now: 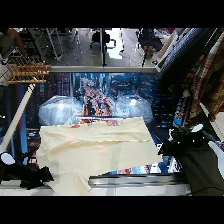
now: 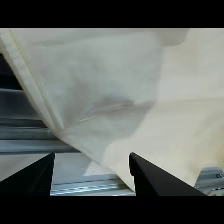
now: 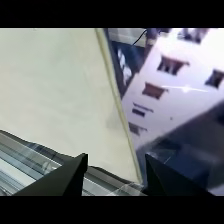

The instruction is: Fold the clothes and pants, and hang the long-sleeved shirts on hangers.

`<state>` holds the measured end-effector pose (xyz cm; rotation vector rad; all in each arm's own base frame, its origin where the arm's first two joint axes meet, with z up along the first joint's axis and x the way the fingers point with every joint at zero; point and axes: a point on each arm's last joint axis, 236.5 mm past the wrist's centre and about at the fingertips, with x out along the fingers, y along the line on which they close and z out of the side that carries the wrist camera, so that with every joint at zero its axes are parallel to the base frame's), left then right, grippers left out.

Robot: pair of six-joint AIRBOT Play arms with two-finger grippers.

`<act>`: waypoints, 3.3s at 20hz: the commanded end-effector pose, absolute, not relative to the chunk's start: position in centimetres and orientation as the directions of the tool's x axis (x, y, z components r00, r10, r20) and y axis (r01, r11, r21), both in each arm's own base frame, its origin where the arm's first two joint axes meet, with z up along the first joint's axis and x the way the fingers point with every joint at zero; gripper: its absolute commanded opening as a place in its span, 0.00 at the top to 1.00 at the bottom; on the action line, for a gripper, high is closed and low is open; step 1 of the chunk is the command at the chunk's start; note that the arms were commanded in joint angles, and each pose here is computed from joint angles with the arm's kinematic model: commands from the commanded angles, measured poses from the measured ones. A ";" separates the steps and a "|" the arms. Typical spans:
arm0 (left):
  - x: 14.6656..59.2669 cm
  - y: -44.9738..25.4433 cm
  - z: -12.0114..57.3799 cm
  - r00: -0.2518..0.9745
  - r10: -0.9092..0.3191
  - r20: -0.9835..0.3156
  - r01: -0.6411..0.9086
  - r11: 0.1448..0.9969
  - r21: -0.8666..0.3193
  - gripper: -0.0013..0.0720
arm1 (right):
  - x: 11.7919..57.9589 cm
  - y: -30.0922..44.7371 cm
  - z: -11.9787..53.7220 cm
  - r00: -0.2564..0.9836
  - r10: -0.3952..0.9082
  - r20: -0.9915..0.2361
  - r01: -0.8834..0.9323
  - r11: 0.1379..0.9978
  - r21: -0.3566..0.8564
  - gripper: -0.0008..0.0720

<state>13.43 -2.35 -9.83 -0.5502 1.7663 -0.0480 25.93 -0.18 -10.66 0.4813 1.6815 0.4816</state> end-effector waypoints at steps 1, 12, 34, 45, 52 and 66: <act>13.0 -2.5 -10.2 -0.203 -0.332 -0.921 -0.295 0.918 -0.266 0.31 | 25.9 -0.1 -10.6 -0.156 0.567 -0.809 0.046 0.822 0.568 0.36; 12.2 -2.7 -10.7 -0.264 -0.289 -0.920 -0.270 0.938 -0.217 0.30 | 25.4 0.1 -10.4 -0.175 0.577 -0.798 0.041 0.814 0.579 0.36; 20.2 -2.9 -5.6 -0.110 -0.385 -0.916 -0.296 0.893 -0.339 0.98 | 26.4 0.3 -5.3 -0.149 0.593 -0.791 -0.153 0.777 0.611 0.97; 24.1 -7.0 3.8 0.035 -0.682 -0.730 -0.030 0.730 -0.683 0.98 | 28.1 2.1 0.4 -0.040 0.633 -0.773 -0.218 0.750 0.625 0.97; 27.5 0.1 5.1 0.295 -0.645 -0.705 -0.142 0.700 -0.700 0.98 | 37.2 3.6 3.0 0.228 0.491 -0.841 -0.275 0.861 0.428 0.97; 30.0 -0.3 -4.0 0.151 -0.719 -0.679 -0.272 0.630 -0.728 0.47 | 45.0 5.0 -2.1 0.294 0.491 -0.820 -0.146 0.871 0.469 0.97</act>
